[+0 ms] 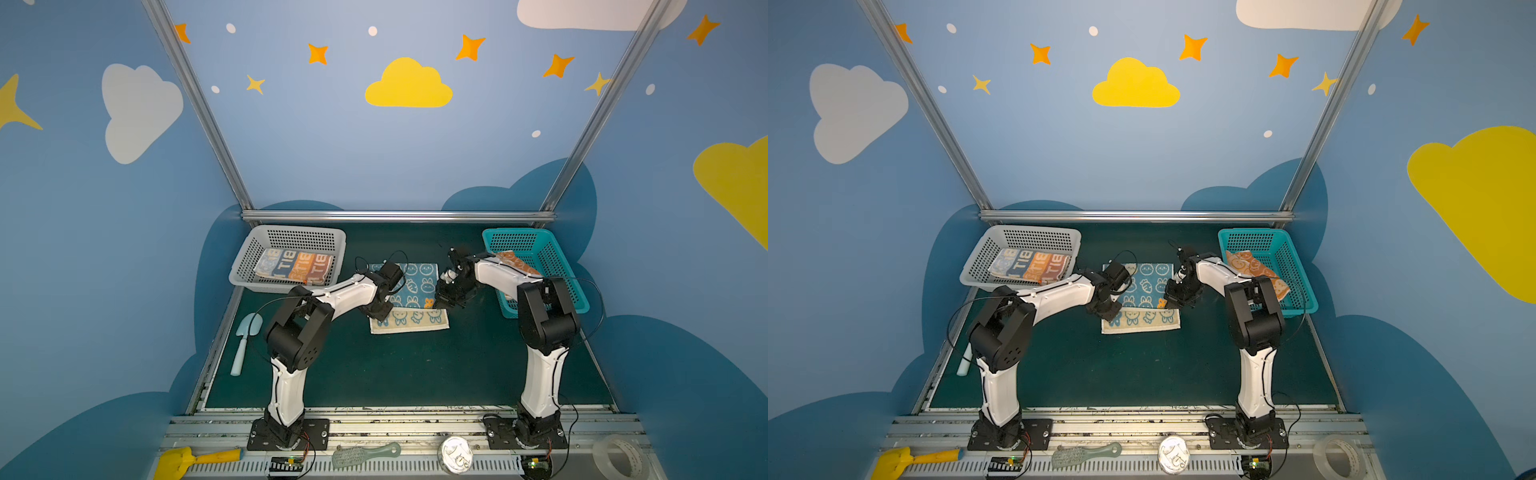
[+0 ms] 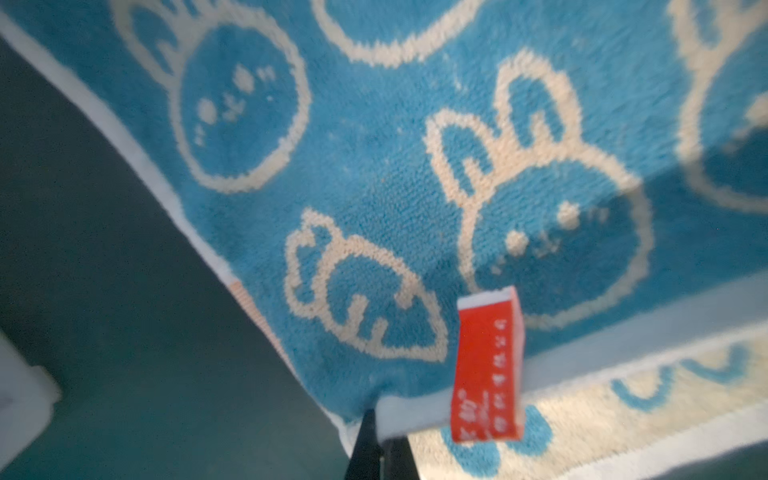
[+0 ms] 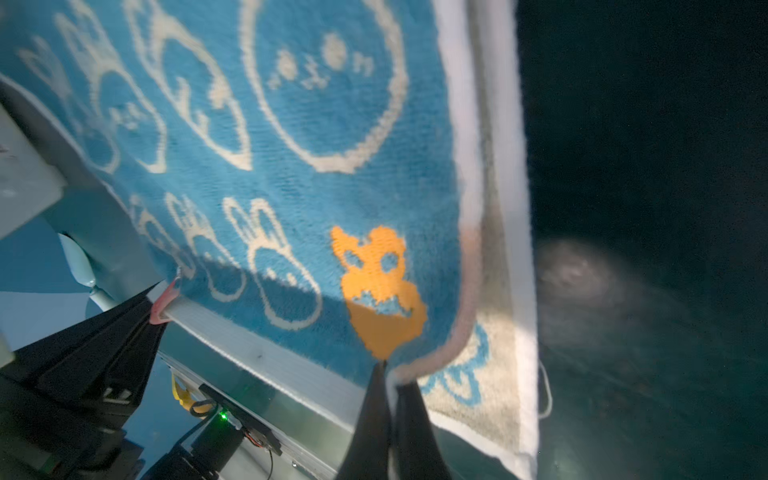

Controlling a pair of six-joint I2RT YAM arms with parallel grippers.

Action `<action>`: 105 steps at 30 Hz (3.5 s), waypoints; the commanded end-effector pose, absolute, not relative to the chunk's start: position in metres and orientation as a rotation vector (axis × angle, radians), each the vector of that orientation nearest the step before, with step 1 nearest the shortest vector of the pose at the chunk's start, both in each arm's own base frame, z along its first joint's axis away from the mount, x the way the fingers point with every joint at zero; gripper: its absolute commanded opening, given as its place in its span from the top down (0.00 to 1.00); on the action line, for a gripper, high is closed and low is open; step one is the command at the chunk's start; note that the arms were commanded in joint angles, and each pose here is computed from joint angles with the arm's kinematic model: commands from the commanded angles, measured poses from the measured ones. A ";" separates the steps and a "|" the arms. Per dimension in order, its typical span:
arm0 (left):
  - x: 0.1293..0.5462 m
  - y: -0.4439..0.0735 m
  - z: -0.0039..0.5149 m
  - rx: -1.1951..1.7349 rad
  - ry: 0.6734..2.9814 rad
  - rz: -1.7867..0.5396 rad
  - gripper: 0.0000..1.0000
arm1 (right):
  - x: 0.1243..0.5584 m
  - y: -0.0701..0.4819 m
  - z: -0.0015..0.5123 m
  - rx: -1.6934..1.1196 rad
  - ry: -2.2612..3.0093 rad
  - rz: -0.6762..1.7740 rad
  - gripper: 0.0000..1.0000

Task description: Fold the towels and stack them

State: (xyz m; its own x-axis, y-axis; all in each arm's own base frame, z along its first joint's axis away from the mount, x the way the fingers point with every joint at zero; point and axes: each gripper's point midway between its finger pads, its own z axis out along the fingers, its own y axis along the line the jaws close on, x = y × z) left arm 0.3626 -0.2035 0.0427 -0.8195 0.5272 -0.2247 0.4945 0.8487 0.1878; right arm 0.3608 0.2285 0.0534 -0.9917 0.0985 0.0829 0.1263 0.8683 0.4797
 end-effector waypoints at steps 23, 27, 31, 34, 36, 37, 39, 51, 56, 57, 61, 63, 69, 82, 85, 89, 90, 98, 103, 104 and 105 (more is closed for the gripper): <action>0.327 -0.216 0.051 0.861 2.720 0.115 0.97 | 0.335 0.198 0.063 -0.211 -2.976 -0.763 1.00; 0.324 -0.216 0.038 0.888 2.745 0.146 0.97 | 0.333 0.198 0.052 -0.223 -2.963 -0.749 1.00; 0.321 -0.213 0.029 0.900 2.764 0.163 0.97 | 0.334 0.198 0.040 -0.230 -2.949 -0.733 1.00; 0.321 -0.215 0.024 0.900 2.770 0.152 0.97 | 0.335 0.199 0.032 -0.232 -2.936 -0.726 1.00; 0.320 -0.214 0.020 0.907 2.779 0.160 0.97 | 0.338 0.200 0.029 -0.237 -2.931 -0.727 1.00; 0.321 -0.214 0.020 0.910 2.781 0.164 0.97 | 0.339 0.200 0.029 -0.239 -2.930 -0.727 1.00; 0.320 -0.215 0.019 0.917 2.783 0.164 0.97 | 0.341 0.201 0.028 -0.239 -2.929 -0.729 1.00; 0.334 -0.223 0.067 0.951 2.690 0.199 0.97 | 0.353 0.203 0.075 -0.200 -2.999 -0.793 1.00; 0.334 -0.235 0.083 0.973 2.648 0.166 0.97 | 0.356 0.196 0.102 -0.171 -3.055 -0.790 0.98; 0.333 -0.237 0.082 0.976 2.649 0.157 0.97 | 0.356 0.195 0.102 -0.167 -3.058 -0.787 0.98; 0.324 -0.242 0.061 1.004 2.690 0.150 0.97 | 0.351 0.191 0.090 -0.174 -3.038 -0.763 0.97; 0.319 -0.244 0.050 1.023 2.707 0.150 0.97 | 0.347 0.190 0.081 -0.180 -3.027 -0.746 0.97; 0.306 -0.252 0.026 1.047 2.748 0.117 0.97 | 0.343 0.182 0.054 -0.196 -3.005 -0.683 0.94; 0.297 -0.262 0.023 1.070 2.746 0.109 0.82 | 0.342 0.182 0.034 -0.210 -2.975 -0.669 0.78; 0.298 -0.267 0.038 1.060 2.720 0.074 0.74 | 0.342 0.182 0.038 -0.212 -2.981 -0.680 0.67; 0.305 -0.271 0.074 1.022 2.633 0.039 0.39 | 0.342 0.183 0.046 -0.205 -2.990 -0.694 0.54; 0.308 -0.271 0.084 1.010 2.607 0.037 0.28 | 0.342 0.183 0.048 -0.206 -2.995 -0.695 0.52; 0.331 -0.274 0.150 0.809 2.389 -0.056 0.00 | 0.341 0.179 0.049 -0.207 -3.006 -0.673 0.60; 0.347 -0.268 0.135 0.683 2.454 -0.105 0.00 | 0.342 0.178 0.050 -0.206 -3.015 -0.656 0.76; 0.356 -0.263 0.131 0.629 2.478 -0.110 0.00 | 0.343 0.177 0.051 -0.202 -3.021 -0.646 0.78; 0.365 -0.259 0.129 0.585 2.497 -0.123 0.00 | 0.343 0.176 0.051 -0.200 -3.025 -0.634 0.79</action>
